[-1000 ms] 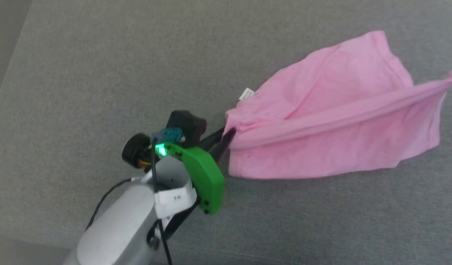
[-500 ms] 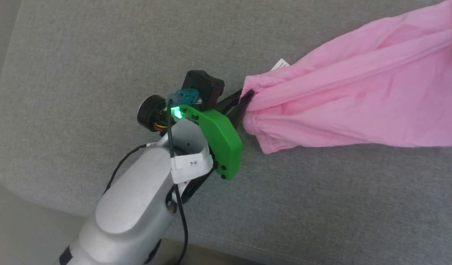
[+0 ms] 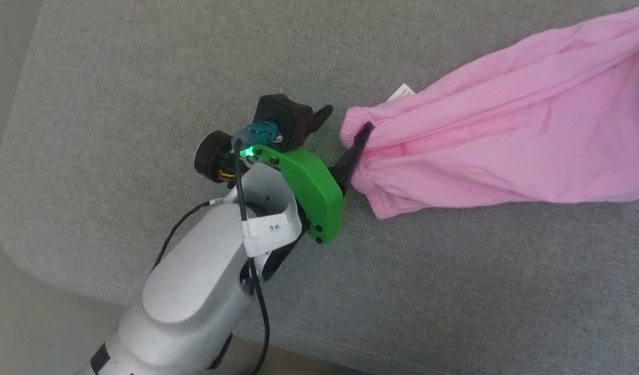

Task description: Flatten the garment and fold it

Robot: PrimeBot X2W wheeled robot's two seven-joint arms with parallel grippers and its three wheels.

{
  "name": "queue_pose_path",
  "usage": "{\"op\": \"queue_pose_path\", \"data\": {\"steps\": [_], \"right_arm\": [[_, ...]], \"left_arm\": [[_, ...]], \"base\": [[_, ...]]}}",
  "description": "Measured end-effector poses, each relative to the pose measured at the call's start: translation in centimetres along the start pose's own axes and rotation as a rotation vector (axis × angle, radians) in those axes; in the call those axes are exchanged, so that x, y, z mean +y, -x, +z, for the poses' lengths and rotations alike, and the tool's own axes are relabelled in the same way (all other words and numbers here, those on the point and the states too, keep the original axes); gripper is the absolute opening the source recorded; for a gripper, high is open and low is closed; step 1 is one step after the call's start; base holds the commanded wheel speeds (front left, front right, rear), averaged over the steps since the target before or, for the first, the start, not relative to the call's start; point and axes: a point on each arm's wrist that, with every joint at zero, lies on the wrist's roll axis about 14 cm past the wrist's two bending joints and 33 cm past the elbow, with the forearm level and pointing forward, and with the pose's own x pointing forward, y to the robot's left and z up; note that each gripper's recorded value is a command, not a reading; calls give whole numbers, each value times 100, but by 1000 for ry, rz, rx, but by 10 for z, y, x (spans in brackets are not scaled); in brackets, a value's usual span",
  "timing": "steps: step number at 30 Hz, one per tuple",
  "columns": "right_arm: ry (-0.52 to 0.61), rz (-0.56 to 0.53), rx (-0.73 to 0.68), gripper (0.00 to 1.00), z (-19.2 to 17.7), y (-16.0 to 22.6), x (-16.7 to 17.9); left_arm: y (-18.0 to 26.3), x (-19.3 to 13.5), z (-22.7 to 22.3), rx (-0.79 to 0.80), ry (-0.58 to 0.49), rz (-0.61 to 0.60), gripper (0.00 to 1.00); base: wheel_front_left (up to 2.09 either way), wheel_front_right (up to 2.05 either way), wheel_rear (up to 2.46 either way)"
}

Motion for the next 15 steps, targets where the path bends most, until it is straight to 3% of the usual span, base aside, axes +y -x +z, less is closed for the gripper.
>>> {"op": "queue_pose_path", "data": {"steps": [8,13,14,15], "right_arm": [[-20,-12,-213,100,39,42,-3],[-51,-9,-314,100,45,74,-1],[-80,-13,-375,100,44,94,-2],[-88,-16,-387,100,43,99,-2]], "left_arm": [[25,18,34,-121,-36,87,100],[57,47,56,-232,-38,218,100],[83,66,71,-323,-66,311,100],[90,70,73,-340,-88,331,100]], "base": [[0,0,0],[0,0,0],[0,0,0],[0,0,0]]}}
